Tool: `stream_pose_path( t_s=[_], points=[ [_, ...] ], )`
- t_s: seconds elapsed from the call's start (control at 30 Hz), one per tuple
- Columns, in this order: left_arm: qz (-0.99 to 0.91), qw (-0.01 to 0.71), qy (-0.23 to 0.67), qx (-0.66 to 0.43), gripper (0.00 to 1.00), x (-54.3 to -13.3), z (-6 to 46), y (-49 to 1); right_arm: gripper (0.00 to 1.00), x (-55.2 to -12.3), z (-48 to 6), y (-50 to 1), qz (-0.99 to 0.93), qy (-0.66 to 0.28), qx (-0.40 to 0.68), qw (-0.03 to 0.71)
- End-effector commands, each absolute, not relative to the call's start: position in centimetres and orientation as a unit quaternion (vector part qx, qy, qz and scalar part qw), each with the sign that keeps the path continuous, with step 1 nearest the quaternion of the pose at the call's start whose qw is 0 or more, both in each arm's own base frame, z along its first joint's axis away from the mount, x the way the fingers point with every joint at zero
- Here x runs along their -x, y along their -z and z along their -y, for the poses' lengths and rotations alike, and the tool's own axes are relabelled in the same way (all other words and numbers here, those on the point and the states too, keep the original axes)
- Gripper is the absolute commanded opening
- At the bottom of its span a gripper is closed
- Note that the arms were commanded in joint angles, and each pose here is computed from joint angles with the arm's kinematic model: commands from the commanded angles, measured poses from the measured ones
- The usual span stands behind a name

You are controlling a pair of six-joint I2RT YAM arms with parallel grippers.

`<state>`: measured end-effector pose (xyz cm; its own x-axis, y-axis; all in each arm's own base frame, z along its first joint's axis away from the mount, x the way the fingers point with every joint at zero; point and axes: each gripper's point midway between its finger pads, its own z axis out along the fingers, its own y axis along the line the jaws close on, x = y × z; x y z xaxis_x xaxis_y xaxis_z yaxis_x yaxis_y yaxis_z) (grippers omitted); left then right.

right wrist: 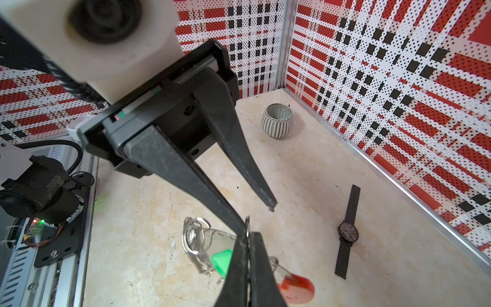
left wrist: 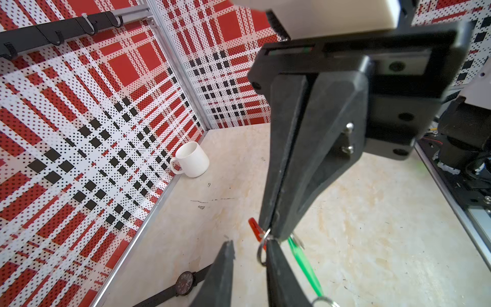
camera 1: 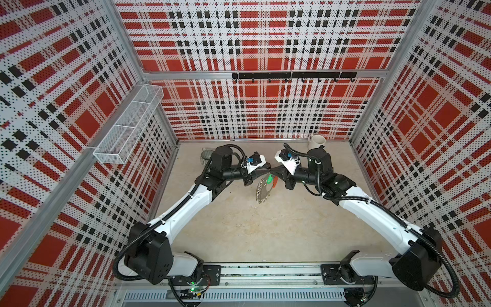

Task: Attach keys to a key ring
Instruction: Insert the key into the keyring.

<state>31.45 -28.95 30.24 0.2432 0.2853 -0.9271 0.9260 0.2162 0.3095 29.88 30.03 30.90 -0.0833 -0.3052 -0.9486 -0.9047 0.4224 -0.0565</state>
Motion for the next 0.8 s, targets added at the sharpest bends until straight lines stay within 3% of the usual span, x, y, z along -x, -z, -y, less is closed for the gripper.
stream_pose_path(
  t_s=[0.0,0.33,0.5,0.57,0.63,0.77],
  points=[
    [-0.532,0.558,0.295,-0.564,0.22,-31.1,29.5,-30.9,0.0,-29.4,-30.7,-33.2,-0.644,-0.302,0.46,0.531],
    [-0.534,0.538,0.311,-0.573,0.0,-30.5,30.0,-29.9,0.0,-29.6,-30.8,-33.6,-0.642,-0.304,0.454,0.538],
    [-0.535,0.536,0.312,-0.573,0.0,-30.4,29.9,-29.7,0.0,-29.8,-30.6,-34.0,-0.646,-0.309,0.435,0.546],
    [-0.539,0.542,0.311,-0.564,0.0,-30.7,29.9,-29.9,0.05,-30.4,-30.1,-34.3,-0.66,-0.309,0.405,0.553],
    [-0.546,0.558,0.32,-0.537,0.0,-31.0,29.8,-30.5,0.32,-31.0,-29.6,-34.6,-0.674,-0.32,0.37,0.554],
    [-0.522,0.601,0.351,-0.493,0.0,-30.0,29.4,-31.7,0.49,-31.3,-28.8,-35.1,-0.681,-0.383,0.332,0.529]
  ],
)
